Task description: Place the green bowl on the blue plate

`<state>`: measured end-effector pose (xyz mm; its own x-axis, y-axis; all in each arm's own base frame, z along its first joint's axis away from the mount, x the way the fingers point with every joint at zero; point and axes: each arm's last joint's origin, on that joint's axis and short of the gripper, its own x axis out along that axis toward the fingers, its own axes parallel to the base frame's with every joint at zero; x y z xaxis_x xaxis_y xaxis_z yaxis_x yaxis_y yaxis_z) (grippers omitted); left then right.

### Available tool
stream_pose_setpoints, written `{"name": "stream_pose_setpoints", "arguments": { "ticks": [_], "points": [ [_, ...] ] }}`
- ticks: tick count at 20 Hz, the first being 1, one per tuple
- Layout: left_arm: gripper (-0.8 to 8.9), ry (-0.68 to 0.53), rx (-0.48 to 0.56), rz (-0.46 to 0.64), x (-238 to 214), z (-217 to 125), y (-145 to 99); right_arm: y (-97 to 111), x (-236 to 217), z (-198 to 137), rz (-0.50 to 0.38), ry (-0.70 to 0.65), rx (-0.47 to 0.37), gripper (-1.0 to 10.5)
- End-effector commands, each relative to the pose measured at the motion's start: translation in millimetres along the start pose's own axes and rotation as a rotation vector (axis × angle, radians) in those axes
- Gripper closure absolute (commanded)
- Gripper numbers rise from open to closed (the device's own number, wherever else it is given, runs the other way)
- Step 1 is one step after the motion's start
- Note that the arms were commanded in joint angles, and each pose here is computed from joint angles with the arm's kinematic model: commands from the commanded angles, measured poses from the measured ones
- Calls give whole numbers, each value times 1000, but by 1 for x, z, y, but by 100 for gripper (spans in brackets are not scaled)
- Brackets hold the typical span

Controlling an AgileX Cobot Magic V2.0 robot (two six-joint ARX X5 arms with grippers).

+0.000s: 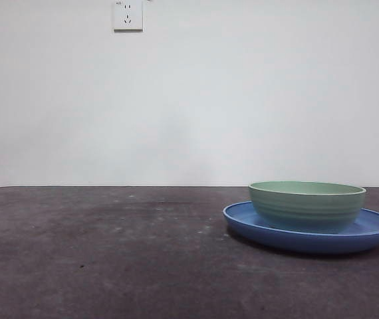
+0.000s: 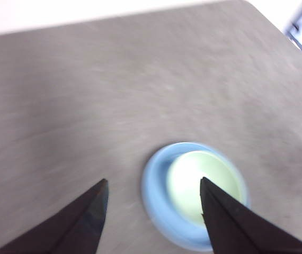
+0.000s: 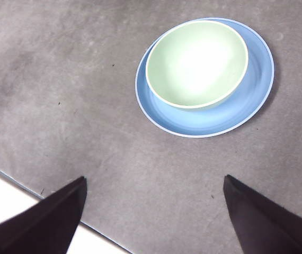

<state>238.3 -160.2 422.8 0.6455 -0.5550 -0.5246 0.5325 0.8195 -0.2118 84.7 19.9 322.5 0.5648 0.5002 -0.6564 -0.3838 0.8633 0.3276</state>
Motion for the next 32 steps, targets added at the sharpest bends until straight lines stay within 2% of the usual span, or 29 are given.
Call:
{"name": "stream_pose_setpoints", "arguments": {
  "ticks": [1, 5, 8, 11, 15, 19, 22, 24, 27, 30, 32],
  "points": [
    [532, -10, 38, 14, -28, -22, 8, 2, -4, 4, 2, -18, -3, 531],
    [533, 16, 62, -122, -65, -81, 14, 2, -4, 4, 3, -18, -2, 531],
    [533, 76, 77, -244, -74, -122, 15, 2, -4, 4, 3, -18, -2, 531],
    [533, 142, 81, -329, -79, -149, 16, 2, -4, 4, 3, -17, -2, 531],
    [533, 167, 88, -346, -83, -155, 16, 2, -4, 4, 3, -18, -1, 531],
    [533, 163, 90, -346, -83, -155, 16, 2, -4, 4, -13, -19, 37, 532],
    [533, 163, 90, -346, -83, -155, 16, -4, -1, 7, -169, -31, 110, 532],
    [533, 162, 93, -346, -83, -155, 16, -10, 5, 14, -222, -31, 136, 532],
    [533, 164, 92, -346, -83, -155, 16, -25, 26, 32, -249, 1, 173, 532],
    [533, 164, 94, -346, -83, -155, 16, -51, 58, 52, -266, 54, 221, 532],
    [533, 164, 96, -346, -83, -155, 16, -70, 82, 60, -225, 100, 257, 533]
  ]
}}
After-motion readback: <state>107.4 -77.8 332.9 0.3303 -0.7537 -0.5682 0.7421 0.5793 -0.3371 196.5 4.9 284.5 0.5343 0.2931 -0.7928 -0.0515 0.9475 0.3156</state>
